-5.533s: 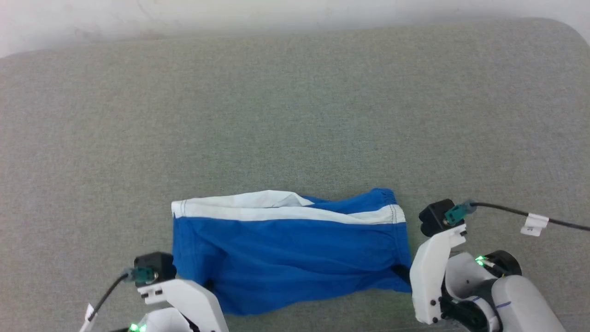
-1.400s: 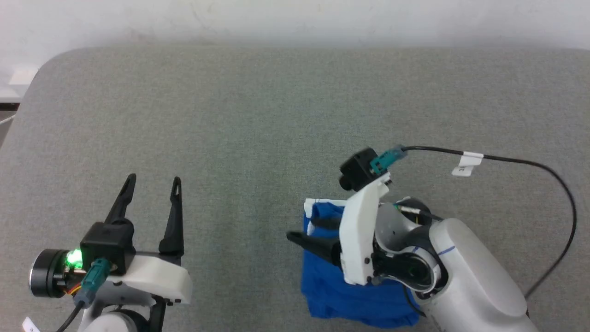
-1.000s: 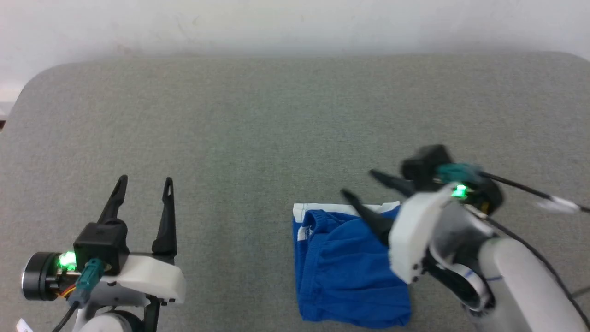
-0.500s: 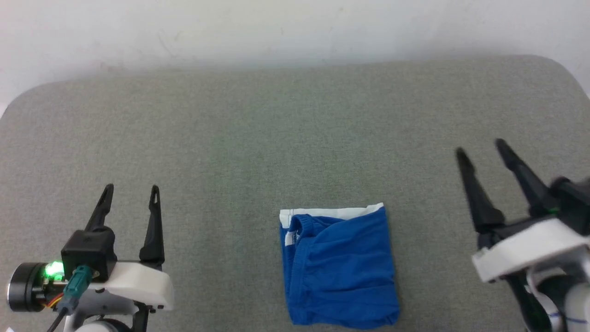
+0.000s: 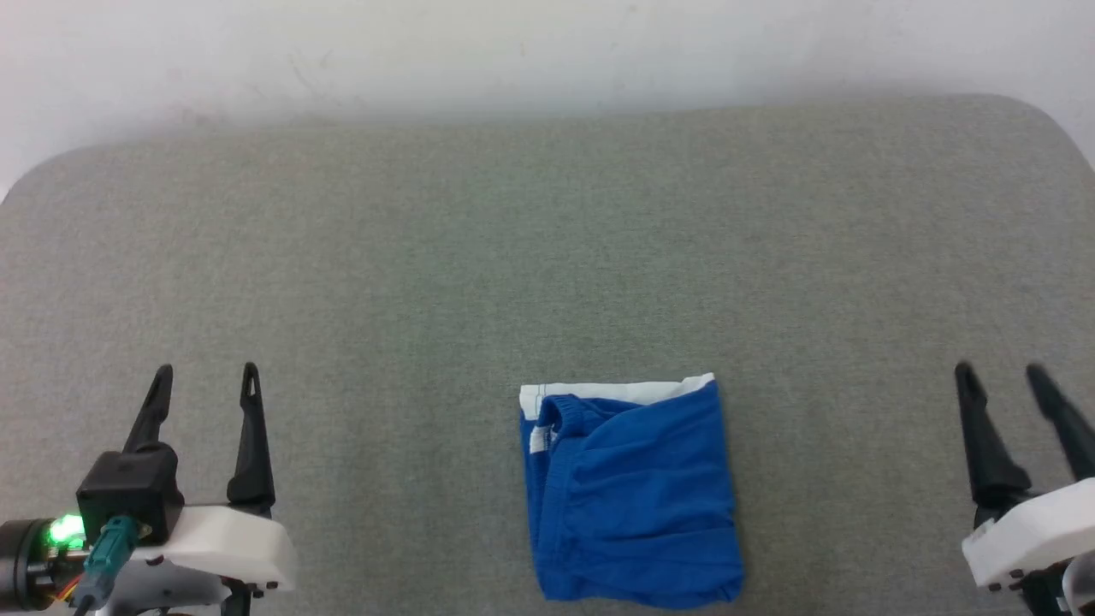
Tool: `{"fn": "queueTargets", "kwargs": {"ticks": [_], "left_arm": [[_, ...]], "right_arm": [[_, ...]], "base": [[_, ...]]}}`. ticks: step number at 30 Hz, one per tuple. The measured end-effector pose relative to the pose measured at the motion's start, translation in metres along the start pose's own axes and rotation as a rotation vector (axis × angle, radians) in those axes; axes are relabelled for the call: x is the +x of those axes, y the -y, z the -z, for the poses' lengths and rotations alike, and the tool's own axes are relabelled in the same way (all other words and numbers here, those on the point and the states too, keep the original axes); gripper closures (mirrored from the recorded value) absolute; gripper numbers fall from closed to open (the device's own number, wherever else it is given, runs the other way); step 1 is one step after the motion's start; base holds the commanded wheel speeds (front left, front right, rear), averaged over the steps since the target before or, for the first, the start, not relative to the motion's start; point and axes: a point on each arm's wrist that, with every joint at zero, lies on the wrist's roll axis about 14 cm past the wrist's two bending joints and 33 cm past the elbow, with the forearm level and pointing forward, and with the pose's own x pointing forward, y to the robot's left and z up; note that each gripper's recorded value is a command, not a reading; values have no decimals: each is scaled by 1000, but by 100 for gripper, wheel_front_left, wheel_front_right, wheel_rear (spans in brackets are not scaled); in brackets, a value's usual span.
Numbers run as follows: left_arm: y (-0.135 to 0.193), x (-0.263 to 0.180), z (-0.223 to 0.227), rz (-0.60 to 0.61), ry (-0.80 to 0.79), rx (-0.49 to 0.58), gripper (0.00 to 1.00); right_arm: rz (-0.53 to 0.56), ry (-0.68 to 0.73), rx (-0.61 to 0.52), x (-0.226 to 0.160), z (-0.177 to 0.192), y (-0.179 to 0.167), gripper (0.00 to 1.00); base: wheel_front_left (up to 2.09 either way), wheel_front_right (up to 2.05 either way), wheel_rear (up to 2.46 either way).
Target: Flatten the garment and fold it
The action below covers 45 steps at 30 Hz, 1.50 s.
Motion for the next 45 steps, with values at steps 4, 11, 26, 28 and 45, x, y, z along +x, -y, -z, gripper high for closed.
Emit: {"fn": "queueTargets", "kwargs": {"ticks": [4, 11, 26, 28, 45], "left_arm": [[-6, -2, 2, -22, -2, -13, 0], [-9, -4, 5, -35, -6, -26, 0], [-17, -2, 14, -67, -25, -30, 0], [-15, 0, 14, -62, -25, -23, 0], [-8, 0, 9, -37, -13, -20, 0]], "right_arm": [[27, -242, 115, 1, 55, 10, 0], [22, -625, 295, -10, 134, 7, 0], [-320, -1052, 765, -5, 189, -112, 0], [-329, -1040, 775, 3, 189, -119, 0], [-421, -1020, 529, 18, 175, -143, 100]], "base": [[0, 0, 0], [0, 0, 0], [0, 0, 0], [0, 0, 0], [0, 0, 0]]}}
